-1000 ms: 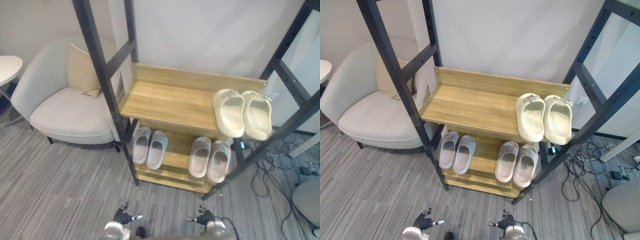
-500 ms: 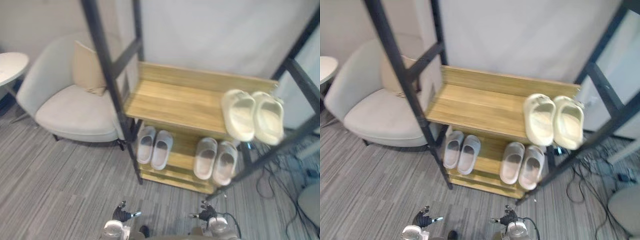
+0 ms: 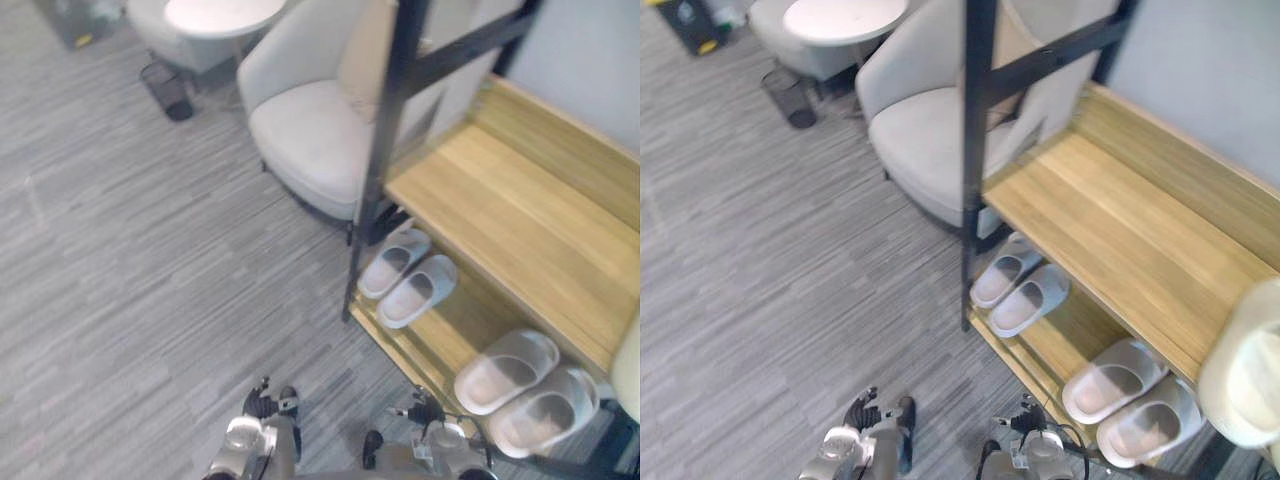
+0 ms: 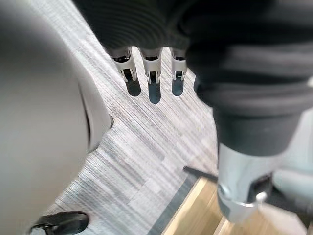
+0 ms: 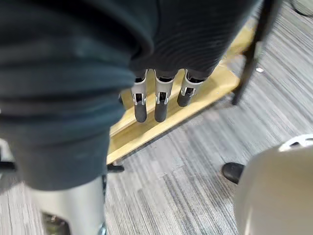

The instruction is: Organize the slippers on the shoe rack

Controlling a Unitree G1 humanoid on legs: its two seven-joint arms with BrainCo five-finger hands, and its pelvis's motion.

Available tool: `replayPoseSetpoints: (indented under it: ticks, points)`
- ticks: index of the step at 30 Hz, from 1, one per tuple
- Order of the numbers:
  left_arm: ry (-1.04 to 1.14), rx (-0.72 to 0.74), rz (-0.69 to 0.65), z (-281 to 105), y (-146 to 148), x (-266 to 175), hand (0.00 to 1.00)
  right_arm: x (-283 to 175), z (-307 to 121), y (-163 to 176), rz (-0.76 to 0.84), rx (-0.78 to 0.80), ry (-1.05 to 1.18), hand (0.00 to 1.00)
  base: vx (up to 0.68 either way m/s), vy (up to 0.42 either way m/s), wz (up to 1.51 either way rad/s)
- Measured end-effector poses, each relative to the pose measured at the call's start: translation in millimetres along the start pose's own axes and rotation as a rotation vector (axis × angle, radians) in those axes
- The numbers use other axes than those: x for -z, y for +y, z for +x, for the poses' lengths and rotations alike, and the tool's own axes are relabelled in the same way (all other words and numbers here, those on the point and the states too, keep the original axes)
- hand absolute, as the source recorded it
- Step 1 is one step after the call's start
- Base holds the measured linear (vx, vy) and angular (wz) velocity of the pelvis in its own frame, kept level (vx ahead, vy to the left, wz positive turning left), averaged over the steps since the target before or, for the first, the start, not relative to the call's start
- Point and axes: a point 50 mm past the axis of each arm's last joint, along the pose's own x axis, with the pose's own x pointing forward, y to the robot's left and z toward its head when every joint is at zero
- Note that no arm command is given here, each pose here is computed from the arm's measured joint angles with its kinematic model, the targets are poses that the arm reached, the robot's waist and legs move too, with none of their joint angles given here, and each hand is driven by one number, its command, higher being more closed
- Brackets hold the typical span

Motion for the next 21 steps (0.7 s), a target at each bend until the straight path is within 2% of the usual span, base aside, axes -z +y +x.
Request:
replayPoseSetpoints:
  ticks: [3,12,21]
  points:
    - [-0.007,-0.009,0.026,2.1,6.2,-3.4,0.00,-10.1,1.3,5.2,0.012,-0.013,-0.037,0.00,0.10,0.189,0.96]
    - [0.031,-0.016,0.077,-1.4,14.0,10.6,0.00,0.3,-3.5,19.3,0.020,-0.055,-0.003,0.00,0.03,0.141,0.66]
    - [0.080,-0.044,0.029,-5.4,19.9,24.8,0.00,16.1,-8.4,16.5,0.021,-0.055,0.034,0.00,0.07,-0.060,1.09]
